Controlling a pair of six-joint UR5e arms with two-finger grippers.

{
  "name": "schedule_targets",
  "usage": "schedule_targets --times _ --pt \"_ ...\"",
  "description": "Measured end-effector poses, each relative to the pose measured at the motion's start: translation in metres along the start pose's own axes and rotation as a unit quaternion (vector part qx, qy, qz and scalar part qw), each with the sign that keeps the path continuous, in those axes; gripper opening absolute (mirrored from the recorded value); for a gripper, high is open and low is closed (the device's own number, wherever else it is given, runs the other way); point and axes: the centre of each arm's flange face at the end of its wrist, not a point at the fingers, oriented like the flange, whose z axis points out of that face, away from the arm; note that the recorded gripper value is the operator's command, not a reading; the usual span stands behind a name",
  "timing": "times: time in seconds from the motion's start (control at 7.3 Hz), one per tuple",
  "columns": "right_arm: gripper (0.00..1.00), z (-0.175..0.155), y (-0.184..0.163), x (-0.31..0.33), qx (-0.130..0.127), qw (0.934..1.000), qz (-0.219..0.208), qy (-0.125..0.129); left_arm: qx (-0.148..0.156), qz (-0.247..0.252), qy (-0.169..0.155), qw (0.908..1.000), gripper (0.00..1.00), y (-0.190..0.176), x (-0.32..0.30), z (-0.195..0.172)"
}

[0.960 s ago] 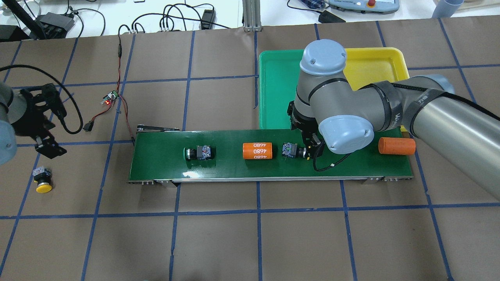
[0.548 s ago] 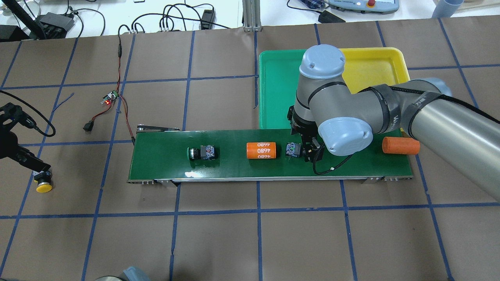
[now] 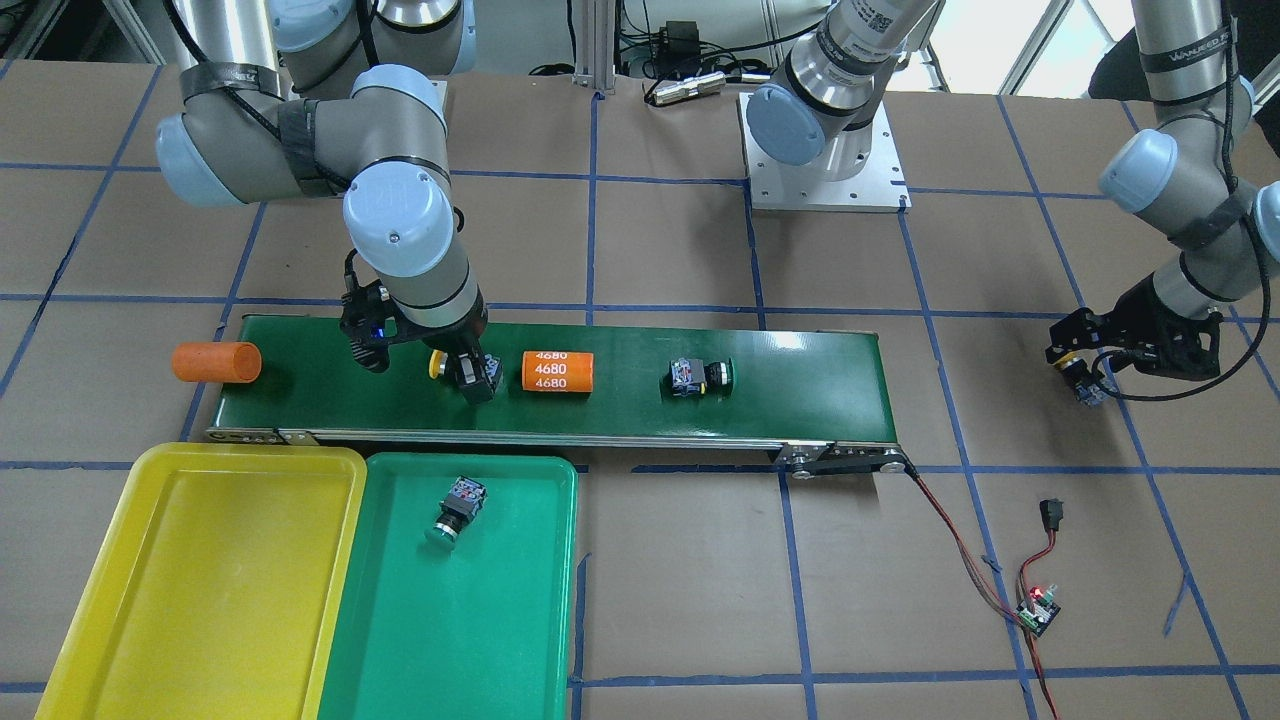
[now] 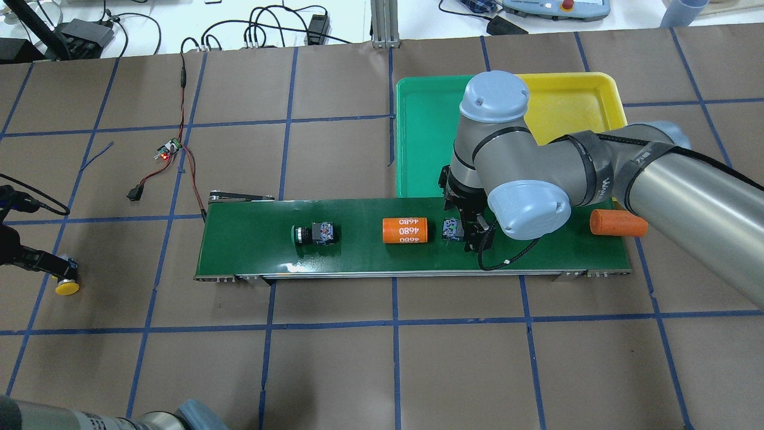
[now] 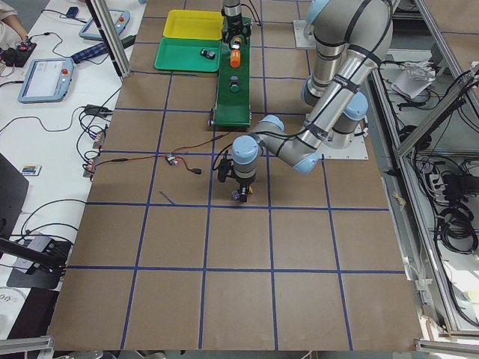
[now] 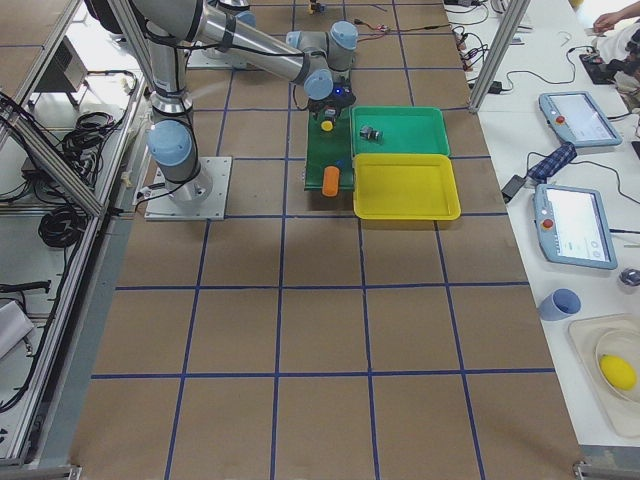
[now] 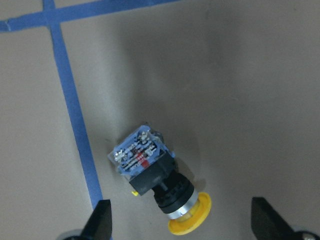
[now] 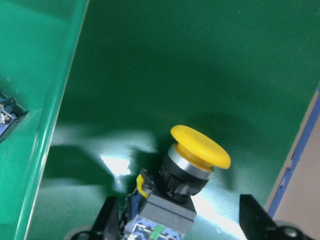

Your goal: Sort buttons by color to trays

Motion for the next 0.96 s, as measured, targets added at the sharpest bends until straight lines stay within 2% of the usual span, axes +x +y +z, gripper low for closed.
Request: schedule_targets --times 0.14,0.27,0.41,0.69,0.96 --pt "0.00 0.001 -0.003 0.001 0.000 1.0000 -0.006 0.000 0.000 -0.011 -0.002 0.9999 0.37 -0.002 -0.002 0.010" --pt "0.00 0.001 -0.006 0.001 0.000 0.9999 -0.016 0.000 0.002 -0.013 -0.008 0.9999 0.14 -0.004 -0.004 0.013" --pt "0.00 -0.001 -0.011 0.001 -0.001 0.9997 -0.025 -0.001 0.004 -0.013 -0.014 0.9998 0.00 -0.006 -0.006 0.014" --pt "0.00 -0.026 -0.023 -0.001 0.004 0.9992 -0.035 -0.019 0.008 -0.002 -0.021 0.9997 0.01 -0.007 -0.005 0.009" --pt "0.00 -0.067 -0.063 -0.003 0.015 0.9973 -0.069 -0.021 0.015 0.067 -0.035 0.9970 0.02 -0.015 0.010 -0.012"
